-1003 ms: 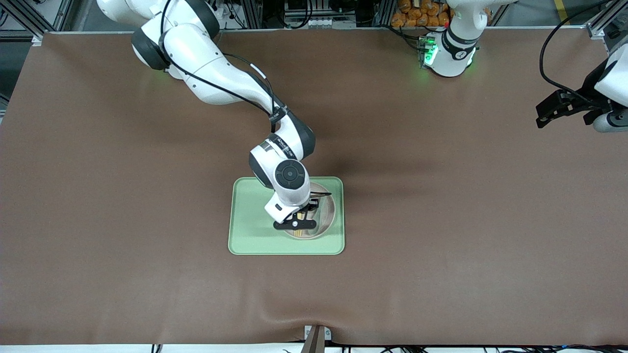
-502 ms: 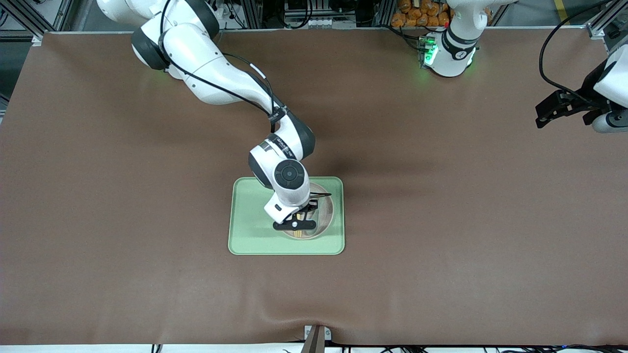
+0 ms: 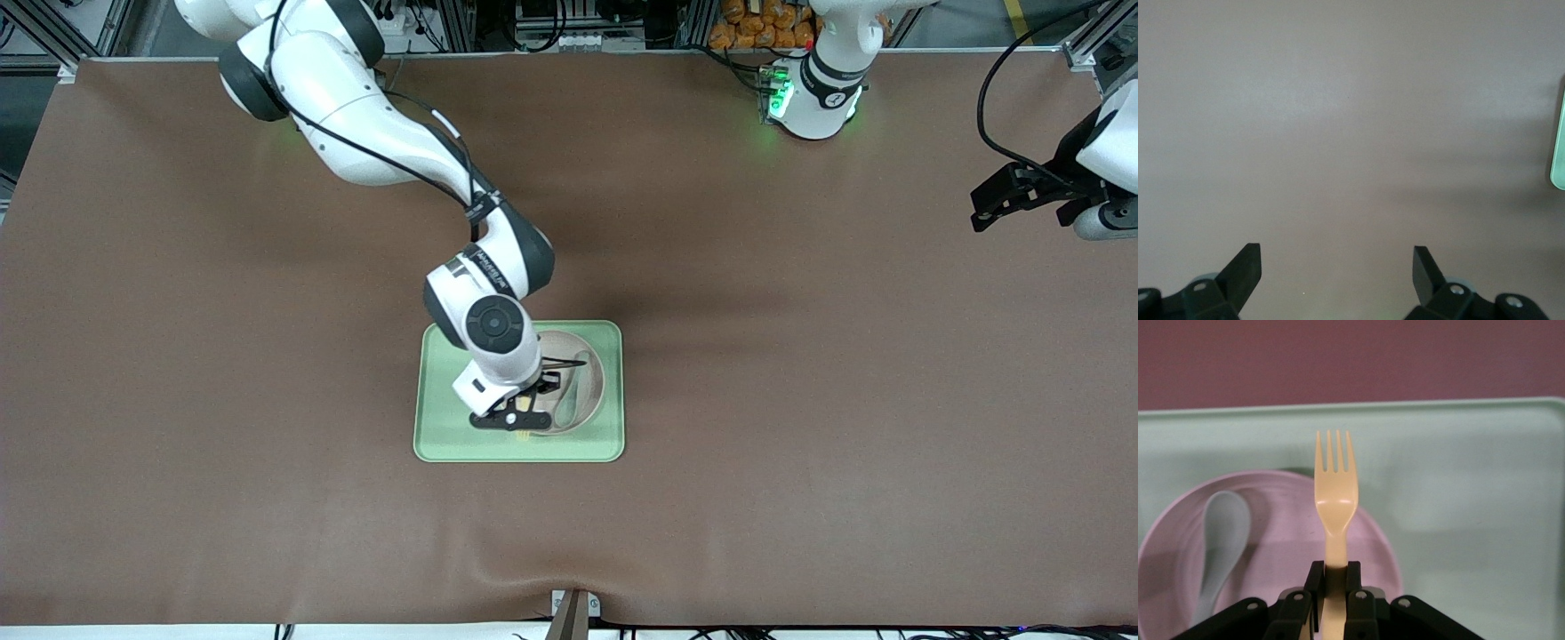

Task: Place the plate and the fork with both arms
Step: 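Lift the fork off the plate and move it beside the plate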

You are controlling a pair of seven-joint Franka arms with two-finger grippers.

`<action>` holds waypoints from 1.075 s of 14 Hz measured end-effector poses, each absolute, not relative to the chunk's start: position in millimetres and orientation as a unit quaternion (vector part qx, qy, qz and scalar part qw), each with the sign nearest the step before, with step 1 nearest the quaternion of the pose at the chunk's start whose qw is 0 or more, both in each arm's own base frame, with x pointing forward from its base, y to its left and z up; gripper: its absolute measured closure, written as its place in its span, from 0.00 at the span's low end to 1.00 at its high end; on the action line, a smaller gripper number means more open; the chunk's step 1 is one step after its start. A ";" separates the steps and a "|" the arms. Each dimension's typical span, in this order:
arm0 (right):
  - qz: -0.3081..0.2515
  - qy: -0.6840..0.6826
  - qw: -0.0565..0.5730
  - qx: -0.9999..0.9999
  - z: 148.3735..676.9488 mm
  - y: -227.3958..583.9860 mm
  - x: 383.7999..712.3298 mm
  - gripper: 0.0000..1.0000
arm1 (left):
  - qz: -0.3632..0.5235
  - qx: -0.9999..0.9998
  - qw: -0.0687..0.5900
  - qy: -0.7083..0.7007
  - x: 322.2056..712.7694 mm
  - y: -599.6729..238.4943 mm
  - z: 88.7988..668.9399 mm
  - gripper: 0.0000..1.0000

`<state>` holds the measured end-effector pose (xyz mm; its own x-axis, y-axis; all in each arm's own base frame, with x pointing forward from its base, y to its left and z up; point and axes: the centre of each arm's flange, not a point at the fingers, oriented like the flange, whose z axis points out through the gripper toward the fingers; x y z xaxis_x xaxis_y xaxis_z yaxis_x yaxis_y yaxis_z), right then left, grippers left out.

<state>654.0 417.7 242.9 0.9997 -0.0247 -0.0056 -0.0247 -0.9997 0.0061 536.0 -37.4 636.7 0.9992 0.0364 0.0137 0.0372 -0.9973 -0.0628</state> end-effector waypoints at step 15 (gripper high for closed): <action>-0.020 0.000 -0.002 1.000 194.7 325.3 643.4 0.68 | 0.000 -0.999 0.032 -0.029 536.6 -30.1 629.7 0.00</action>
<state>643.4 325.3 194.7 0.9992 0.0005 -0.0392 0.0003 -1.0000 -0.0031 536.6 -30.1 629.7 0.9983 0.0578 0.0021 0.0578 -0.9963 -0.0642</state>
